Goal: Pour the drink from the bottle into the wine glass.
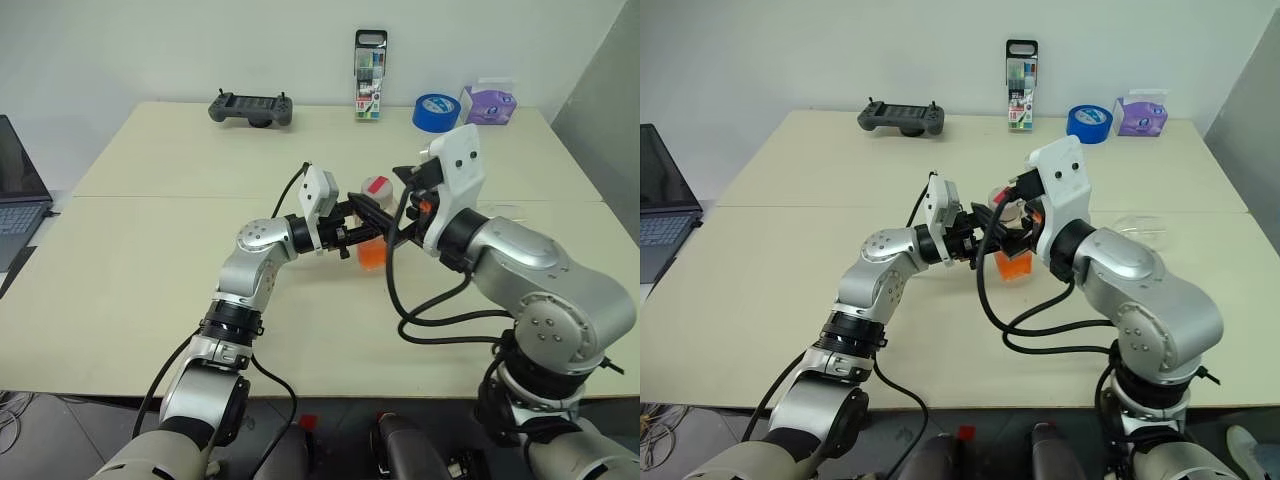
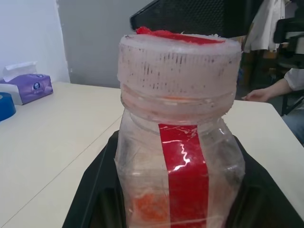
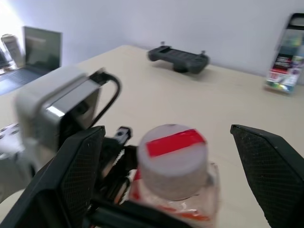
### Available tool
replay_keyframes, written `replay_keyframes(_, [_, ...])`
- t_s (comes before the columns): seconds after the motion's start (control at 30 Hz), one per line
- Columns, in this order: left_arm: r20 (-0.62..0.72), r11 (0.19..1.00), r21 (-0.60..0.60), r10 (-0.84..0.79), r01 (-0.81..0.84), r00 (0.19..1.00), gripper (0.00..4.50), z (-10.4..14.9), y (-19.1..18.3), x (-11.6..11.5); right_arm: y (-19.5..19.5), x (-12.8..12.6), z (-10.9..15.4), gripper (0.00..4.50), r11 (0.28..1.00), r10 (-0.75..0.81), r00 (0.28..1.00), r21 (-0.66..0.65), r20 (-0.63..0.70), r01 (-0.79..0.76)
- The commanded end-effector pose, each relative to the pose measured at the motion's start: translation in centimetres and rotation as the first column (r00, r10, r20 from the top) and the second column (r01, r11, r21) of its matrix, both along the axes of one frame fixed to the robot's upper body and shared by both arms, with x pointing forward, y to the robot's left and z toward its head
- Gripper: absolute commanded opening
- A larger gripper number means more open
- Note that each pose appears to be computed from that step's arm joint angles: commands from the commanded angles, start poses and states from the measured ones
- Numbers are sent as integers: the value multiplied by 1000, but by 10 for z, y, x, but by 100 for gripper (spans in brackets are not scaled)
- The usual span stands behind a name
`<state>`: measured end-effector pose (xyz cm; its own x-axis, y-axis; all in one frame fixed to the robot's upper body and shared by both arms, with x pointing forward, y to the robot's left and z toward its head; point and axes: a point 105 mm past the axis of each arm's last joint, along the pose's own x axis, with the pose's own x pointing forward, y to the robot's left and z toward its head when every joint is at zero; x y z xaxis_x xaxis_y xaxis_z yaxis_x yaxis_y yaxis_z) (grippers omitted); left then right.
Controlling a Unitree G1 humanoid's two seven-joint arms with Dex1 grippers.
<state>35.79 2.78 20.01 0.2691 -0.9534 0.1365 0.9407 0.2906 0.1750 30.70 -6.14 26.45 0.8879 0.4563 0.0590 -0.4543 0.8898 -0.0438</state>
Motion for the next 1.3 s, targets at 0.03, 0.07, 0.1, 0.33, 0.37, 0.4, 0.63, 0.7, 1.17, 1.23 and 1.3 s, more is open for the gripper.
replay_keyframes(0.03, [72,999,-28,-16,18,997,187,21,-3,-1,4,-6,10,450,996,-92,995,20,40,91])
replay_keyframes(0.07, [72,999,-28,-18,20,997,187,21,-4,-1,5,-7,8,450,994,-105,994,16,32,104])
replay_keyframes(0.1, [73,999,-28,-21,23,997,187,22,-4,-1,7,-7,6,450,994,-112,993,16,23,112])
replay_keyframes(0.33, [71,999,-30,-34,36,997,187,22,-7,-2,4,-4,7,450,978,-200,980,65,-5,200])
replay_keyframes(0.37, [71,999,-30,-35,37,997,187,22,-7,-2,4,-4,8,450,976,-206,979,69,-4,206])
replay_keyframes(0.4, [70,999,-30,-35,38,997,187,22,-7,-2,4,-4,9,450,975,-210,978,69,-2,210])
replay_keyframes(0.63, [68,999,-29,-38,40,997,187,21,-7,-2,-2,-1,4,251,969,-246,969,29,-37,247])
replay_keyframes(0.7, [68,999,-29,-36,38,997,187,21,-7,-2,-6,1,3,189,966,-257,965,16,-45,258])
replay_keyframes(1.17, [72,996,-16,-90,91,993,184,21,-12,-8,-1,-29,26,184,541,822,565,-205,-79,-816])
replay_keyframes(1.23, [74,996,-16,-89,90,993,184,22,-12,-8,-5,-15,27,184,522,828,551,-219,-100,-824])
replay_keyframes(1.3, [75,996,-19,-82,84,994,184,21,-11,-8,-6,-1,22,184,531,809,573,-256,-129,-808])
